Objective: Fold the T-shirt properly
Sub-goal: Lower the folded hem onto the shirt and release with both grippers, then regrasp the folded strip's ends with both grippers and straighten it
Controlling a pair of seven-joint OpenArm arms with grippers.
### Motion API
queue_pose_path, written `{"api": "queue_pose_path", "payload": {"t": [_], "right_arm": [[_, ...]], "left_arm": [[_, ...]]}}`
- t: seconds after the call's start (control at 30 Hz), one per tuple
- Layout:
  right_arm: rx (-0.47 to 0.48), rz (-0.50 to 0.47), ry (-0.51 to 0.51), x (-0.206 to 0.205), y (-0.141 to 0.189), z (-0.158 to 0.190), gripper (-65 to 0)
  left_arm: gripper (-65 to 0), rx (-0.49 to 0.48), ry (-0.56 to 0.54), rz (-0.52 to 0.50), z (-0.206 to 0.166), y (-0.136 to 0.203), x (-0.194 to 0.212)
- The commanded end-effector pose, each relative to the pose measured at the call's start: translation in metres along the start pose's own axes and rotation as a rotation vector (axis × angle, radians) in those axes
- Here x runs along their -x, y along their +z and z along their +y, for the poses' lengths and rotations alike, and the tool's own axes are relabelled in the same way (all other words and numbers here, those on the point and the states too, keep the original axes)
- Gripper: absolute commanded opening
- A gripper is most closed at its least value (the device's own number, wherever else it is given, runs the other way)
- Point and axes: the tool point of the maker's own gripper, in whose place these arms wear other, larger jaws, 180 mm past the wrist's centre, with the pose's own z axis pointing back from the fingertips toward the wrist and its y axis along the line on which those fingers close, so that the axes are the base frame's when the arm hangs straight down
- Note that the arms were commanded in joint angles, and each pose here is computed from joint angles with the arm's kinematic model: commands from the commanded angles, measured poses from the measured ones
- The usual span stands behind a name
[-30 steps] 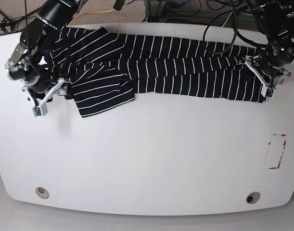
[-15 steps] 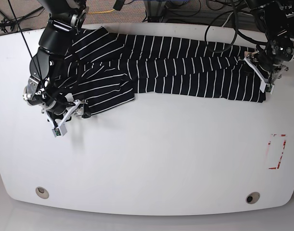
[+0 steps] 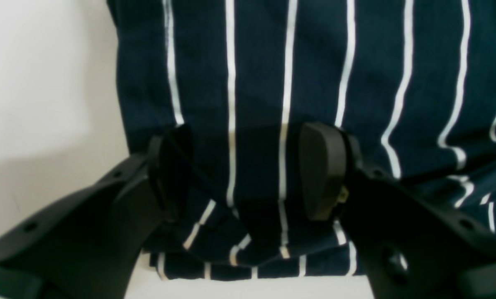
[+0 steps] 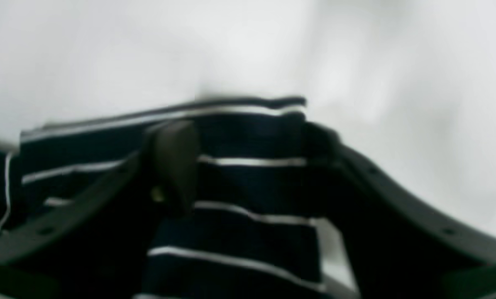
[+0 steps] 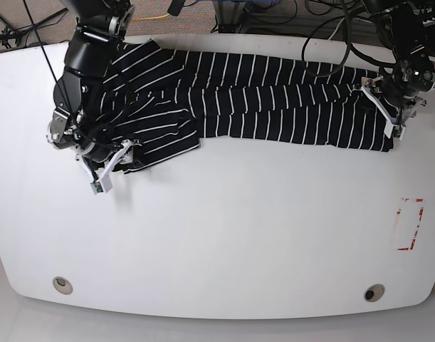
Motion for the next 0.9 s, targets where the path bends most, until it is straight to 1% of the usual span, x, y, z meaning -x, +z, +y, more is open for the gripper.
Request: {"api": "queue_pose_path", "payload": {"t": [0.0,0.03,0.07,0.1,0.13,0.23,0.37,0.5,0.57,0.73,0.87], "right_arm": [[0.004,-0.006,0.058,-0.009,0.006,0.008,-40.9],[-0.004,-0.016,0.06,-0.011,0.005,0.013,-47.6],[-0.003,-0.022,0.058,-0.011,0.006,0.014,-52.3],[0.005,-0.036,0.055,-0.014,0.009,0.012,-59.5],[0.015,-0.049,0.057,-0.018,0.012,0.01,-65.0],[0.056,-0.091,0.081,-0.03,0.029,0.005,-65.0],[0.172,-0.095,0.157,-0.036,0.074,-0.002,-65.0],[0.272,-0.028,0.194,-0.018,0.109,-0.007,-65.0],[0.321,-0.001,0.197,-0.006,0.126,-0.011,-65.0],[0.38,0.118,0.14,0.038,0.146,-0.025,-65.0],[0.408,0.179,0.095,0.064,0.158,-0.033,-65.0]], "left_arm": [[-27.1,-0.01,-0.013,-0.036,0.005,0.004,-0.012],[-27.1,-0.01,-0.013,-0.036,0.005,0.004,-0.012],[-27.1,-0.01,-0.013,-0.036,0.005,0.004,-0.012],[-27.1,-0.01,-0.013,-0.038,0.005,0.004,-0.012],[-27.1,-0.01,-0.013,-0.038,0.005,0.004,-0.012],[-27.1,0.009,-0.033,-0.034,-0.003,0.001,-0.014],[-27.1,-0.009,-0.084,-0.001,-0.002,-0.001,-0.011],[-27.1,-0.02,-0.105,0.017,-0.002,-0.002,-0.008],[-27.1,-0.02,-0.104,0.018,-0.002,-0.003,-0.008],[-27.1,-0.001,-0.087,0.057,-0.004,-0.011,0.005],[-27.1,0.003,-0.08,0.073,-0.003,-0.013,0.01]]}}
